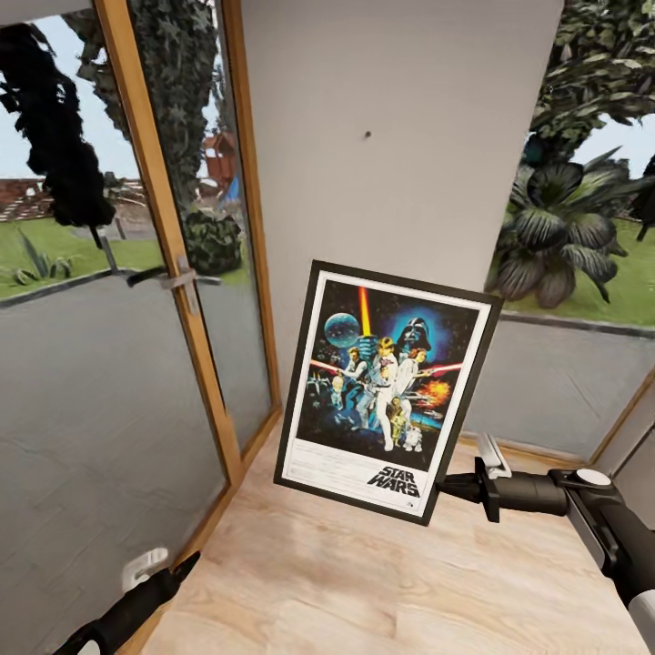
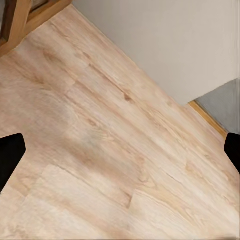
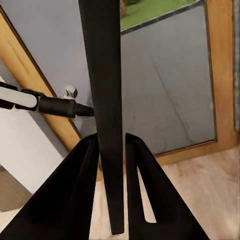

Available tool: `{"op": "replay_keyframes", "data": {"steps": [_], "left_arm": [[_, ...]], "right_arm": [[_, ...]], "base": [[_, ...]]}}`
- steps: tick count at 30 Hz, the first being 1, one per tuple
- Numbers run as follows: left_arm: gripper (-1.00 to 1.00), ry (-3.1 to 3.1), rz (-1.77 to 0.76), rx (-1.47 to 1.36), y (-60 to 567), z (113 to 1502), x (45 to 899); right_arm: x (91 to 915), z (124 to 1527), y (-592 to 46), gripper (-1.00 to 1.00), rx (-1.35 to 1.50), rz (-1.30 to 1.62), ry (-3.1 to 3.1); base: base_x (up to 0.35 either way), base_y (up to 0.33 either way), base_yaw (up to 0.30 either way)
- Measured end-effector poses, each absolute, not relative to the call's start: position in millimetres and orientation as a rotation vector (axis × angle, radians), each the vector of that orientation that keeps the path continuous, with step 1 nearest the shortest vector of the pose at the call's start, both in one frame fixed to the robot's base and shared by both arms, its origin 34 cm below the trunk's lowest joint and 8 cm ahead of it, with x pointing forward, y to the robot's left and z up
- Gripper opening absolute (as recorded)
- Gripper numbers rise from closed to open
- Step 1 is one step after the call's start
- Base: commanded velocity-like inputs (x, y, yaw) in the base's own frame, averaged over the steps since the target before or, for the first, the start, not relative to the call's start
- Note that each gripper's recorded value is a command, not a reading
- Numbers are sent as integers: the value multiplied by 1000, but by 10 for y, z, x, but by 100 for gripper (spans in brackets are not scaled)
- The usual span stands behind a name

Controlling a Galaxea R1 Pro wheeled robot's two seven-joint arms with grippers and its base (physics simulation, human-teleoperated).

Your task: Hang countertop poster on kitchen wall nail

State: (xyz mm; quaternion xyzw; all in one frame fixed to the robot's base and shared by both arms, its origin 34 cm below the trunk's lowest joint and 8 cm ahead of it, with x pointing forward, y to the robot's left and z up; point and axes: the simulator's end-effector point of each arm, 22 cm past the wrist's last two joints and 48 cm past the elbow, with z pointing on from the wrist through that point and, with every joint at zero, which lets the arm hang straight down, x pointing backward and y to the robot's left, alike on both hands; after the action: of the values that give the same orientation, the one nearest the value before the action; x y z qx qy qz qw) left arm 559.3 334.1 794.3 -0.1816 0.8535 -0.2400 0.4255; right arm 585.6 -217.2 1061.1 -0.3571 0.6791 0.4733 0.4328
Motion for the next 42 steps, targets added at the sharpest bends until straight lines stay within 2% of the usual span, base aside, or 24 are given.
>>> {"op": "replay_keyframes", "data": {"steps": [17, 29, 42], "left_arm": [[100, 2128, -601, -451, 3341, 7972, 5607], [100, 2111, -616, -444, 3336, 8016, 5626], [100, 2102, -617, -440, 3335, 8060, 5645]], "right_arm": [[5852, 10639, -2171, -100, -892, 1176, 1688], [5854, 10651, -2173, -100, -894, 1175, 1684], [5847, 10693, -2172, -100, -898, 1169, 1678]], "base": [[232, 282, -300], [23, 22, -101], [0, 0, -241]]}}
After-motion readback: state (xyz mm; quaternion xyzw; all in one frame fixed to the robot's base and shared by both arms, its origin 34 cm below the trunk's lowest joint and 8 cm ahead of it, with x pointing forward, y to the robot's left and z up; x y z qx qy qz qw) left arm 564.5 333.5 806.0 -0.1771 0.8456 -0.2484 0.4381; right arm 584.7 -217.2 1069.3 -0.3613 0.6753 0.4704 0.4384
